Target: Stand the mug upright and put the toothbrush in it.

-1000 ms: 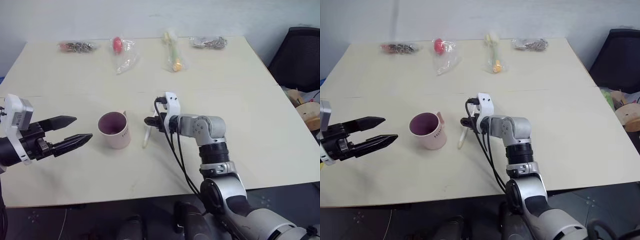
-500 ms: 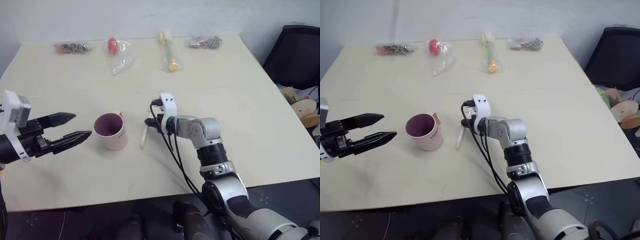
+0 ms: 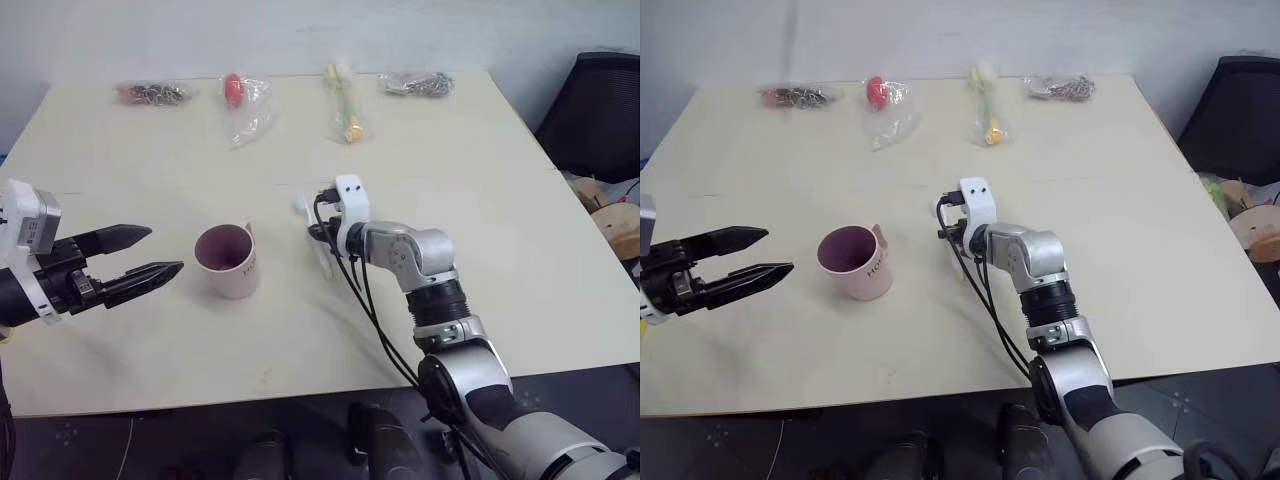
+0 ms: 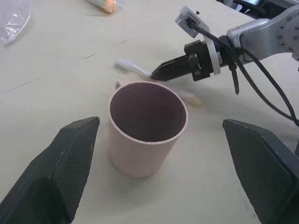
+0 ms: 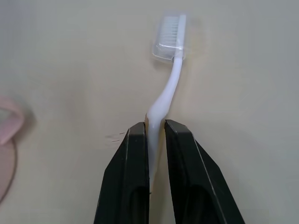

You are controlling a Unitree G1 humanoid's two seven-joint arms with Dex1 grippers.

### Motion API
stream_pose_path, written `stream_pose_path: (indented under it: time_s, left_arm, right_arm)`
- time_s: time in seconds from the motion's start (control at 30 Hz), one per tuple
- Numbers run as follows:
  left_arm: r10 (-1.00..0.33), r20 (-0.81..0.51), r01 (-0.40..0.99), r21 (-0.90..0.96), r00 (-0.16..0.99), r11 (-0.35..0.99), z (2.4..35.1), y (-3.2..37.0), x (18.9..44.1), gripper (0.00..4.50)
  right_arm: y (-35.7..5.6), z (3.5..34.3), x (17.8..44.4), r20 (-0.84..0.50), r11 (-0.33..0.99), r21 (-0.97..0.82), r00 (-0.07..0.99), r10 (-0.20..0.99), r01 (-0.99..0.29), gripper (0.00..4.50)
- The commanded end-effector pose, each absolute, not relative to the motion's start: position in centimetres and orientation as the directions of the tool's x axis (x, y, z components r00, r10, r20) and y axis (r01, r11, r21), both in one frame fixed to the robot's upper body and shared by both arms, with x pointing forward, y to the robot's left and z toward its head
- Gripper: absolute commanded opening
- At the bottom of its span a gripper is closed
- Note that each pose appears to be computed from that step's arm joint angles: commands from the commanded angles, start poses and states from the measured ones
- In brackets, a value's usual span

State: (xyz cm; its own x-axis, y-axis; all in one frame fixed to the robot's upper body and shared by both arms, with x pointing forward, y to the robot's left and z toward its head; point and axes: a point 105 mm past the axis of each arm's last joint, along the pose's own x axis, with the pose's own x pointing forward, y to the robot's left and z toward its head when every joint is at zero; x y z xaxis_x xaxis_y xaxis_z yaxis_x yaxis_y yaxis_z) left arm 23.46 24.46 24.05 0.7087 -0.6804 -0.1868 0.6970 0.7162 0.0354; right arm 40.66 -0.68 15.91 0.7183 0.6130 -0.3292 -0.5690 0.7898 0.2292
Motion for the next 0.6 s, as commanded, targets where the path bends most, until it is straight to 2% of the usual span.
stream_pose_path:
  time_s: [0.03,0.2,0.3,0.4,0.6]
  left_arm:
    - [-0.675,-0.154,0.689,0.065,0.722,0.722,24.9,24.7,23.5,4.50]
    - [-0.660,-0.158,0.674,0.052,0.734,0.737,24.4,25.1,23.2,4.50]
    - [-0.650,-0.159,0.664,0.049,0.743,0.746,24.4,25.4,23.0,4.50]
    - [-0.643,-0.160,0.657,0.051,0.749,0.752,24.5,25.5,22.6,4.50]
    - [-0.623,-0.171,0.639,0.059,0.763,0.767,24.5,25.6,21.8,4.50]
  right_arm:
    - [2.1,23.2,39.4,-0.049,0.661,0.225,0.669,0.741,-0.716,0.28]
    - [5.2,28.3,36.7,0.216,0.479,0.260,0.534,0.817,-0.838,0.28]
    - [7.5,29.5,35.5,0.285,0.412,0.258,0.476,0.832,-0.874,0.28]
    - [10.1,29.4,34.1,0.309,0.360,0.247,0.425,0.851,-0.900,0.28]
    - [13.1,26.8,32.4,0.286,0.324,0.158,0.357,0.889,-0.933,0.28]
